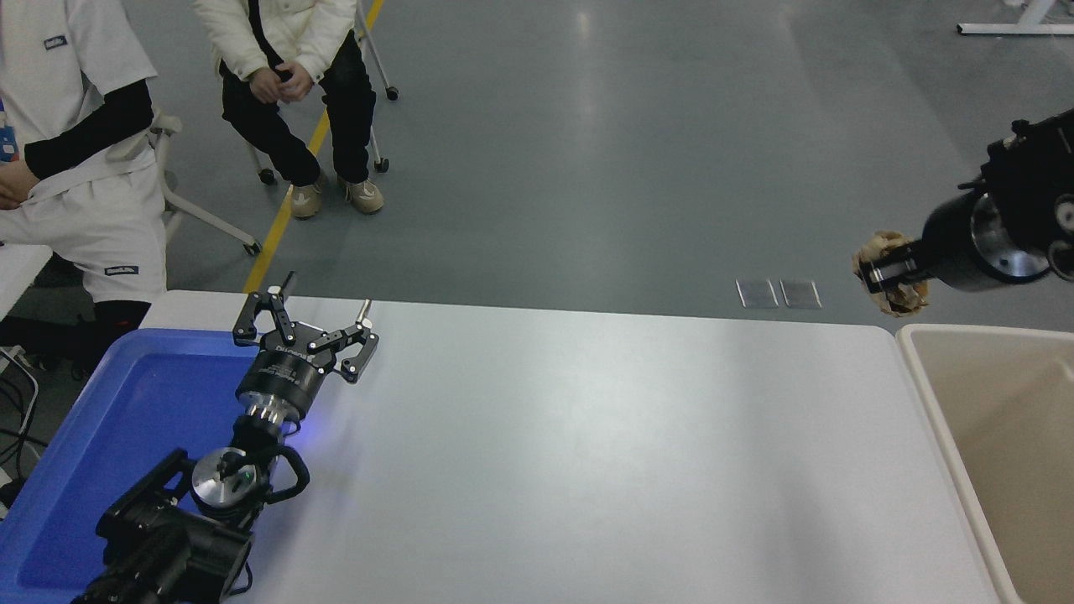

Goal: Pick up paper ball place in dustbin

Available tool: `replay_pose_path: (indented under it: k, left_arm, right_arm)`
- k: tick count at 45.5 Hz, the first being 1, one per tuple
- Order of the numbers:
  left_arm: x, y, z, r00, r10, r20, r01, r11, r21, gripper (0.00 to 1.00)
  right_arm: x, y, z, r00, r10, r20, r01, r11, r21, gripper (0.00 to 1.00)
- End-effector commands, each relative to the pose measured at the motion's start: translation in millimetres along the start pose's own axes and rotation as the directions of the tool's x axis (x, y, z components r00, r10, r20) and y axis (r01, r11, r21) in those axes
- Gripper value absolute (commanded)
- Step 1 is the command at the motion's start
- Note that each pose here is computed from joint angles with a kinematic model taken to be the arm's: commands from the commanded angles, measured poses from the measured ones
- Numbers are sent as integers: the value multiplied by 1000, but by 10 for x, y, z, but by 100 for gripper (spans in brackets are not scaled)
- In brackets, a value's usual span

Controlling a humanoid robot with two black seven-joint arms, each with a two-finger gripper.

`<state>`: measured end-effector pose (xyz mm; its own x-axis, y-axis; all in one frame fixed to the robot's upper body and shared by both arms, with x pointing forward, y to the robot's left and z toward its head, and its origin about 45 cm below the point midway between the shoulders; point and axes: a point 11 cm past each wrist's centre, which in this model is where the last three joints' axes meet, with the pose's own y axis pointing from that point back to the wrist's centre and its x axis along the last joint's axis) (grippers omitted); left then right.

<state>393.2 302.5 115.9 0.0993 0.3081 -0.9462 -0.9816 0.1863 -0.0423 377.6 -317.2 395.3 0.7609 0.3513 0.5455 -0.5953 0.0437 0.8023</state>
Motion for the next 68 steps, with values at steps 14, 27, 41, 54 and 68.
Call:
replay_pose_path:
  k: [14,27,41,54,68]
  left_arm:
    - [0,0,0,1000,0,0,0,1000,0,99]
    - [0,0,0,1000,0,0,0,1000,0,99]
    - [0,0,0,1000,0,0,0,1000,0,99]
    - [0,0,0,1000,0,0,0,1000,0,99]
    - [-1,0,0,1000,-1,0,1,1000,0,99]
  right_arm:
    - [-180,118,425,994,-6,113,13,998,-63,0]
    - [-547,-159,1118,931,85,355,-26,986,-167,0]
    - [-1924,-725,2297,784,216,582,90,888,-450,0]
    - [-2857,-1230,2460,641,339,689,140,831,-538,0]
    - [-3062,-1552,2285,561,457,690,93,794,-601,0]
